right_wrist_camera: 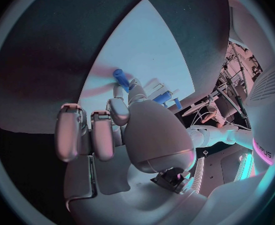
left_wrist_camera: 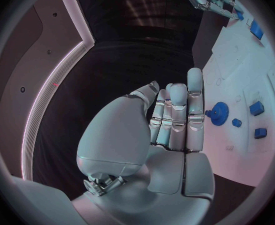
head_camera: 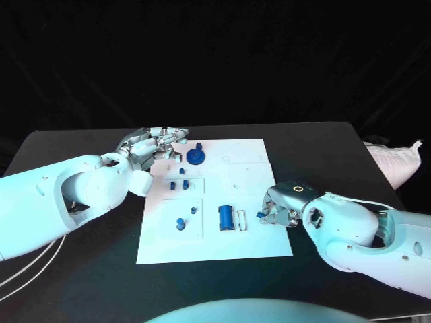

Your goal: Assemble the parts on the task board

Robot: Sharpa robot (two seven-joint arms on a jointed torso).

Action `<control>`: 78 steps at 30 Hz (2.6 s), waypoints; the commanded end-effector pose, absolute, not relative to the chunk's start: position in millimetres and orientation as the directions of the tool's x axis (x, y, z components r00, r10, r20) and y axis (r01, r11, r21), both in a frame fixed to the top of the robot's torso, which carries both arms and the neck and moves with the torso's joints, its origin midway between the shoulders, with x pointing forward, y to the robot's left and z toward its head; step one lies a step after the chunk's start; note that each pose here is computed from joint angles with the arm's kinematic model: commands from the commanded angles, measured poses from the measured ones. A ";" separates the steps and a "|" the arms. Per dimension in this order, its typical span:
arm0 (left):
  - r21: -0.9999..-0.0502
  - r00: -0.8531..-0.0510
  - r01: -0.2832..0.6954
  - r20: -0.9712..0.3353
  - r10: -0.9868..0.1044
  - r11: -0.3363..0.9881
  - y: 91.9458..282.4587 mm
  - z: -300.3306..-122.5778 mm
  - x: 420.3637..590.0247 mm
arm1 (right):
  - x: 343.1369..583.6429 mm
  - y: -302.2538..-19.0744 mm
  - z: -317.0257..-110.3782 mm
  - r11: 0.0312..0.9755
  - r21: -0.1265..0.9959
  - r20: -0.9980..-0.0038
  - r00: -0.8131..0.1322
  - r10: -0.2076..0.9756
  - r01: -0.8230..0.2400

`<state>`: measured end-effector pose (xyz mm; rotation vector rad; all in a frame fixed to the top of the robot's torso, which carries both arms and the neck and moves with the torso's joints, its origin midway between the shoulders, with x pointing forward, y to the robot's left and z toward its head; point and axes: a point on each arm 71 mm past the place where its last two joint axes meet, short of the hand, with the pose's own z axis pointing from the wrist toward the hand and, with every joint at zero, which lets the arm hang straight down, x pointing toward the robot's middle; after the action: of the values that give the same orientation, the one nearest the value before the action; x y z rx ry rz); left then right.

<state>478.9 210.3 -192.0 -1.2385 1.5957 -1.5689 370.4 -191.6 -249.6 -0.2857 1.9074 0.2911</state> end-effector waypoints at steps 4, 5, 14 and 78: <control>-0.969 -0.422 -0.212 0.205 -0.883 -0.124 208.7 -191.3 478.2 | 365.6 -200.2 -263.5 0.945 0.007 -0.910 -0.394 -0.129 -0.326; -0.969 -0.422 -0.213 0.205 -0.883 -0.124 208.7 -191.3 478.2 | 365.5 -200.6 -263.6 0.945 0.005 -0.909 -0.395 -0.131 -0.326; -0.969 -0.425 -0.214 0.206 -0.881 -0.124 207.9 -191.4 478.1 | 366.2 -202.9 -266.2 0.944 -0.018 -0.899 -0.407 -0.159 -0.329; -0.968 -0.439 -0.223 0.206 -0.874 -0.116 204.1 -192.3 477.7 | 366.7 -174.7 -257.2 0.883 0.452 -0.800 -0.496 0.339 -0.124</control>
<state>478.6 207.3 -193.2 -1.2342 1.6182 -1.5734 367.9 -175.9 -254.7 0.1677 1.9825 0.5715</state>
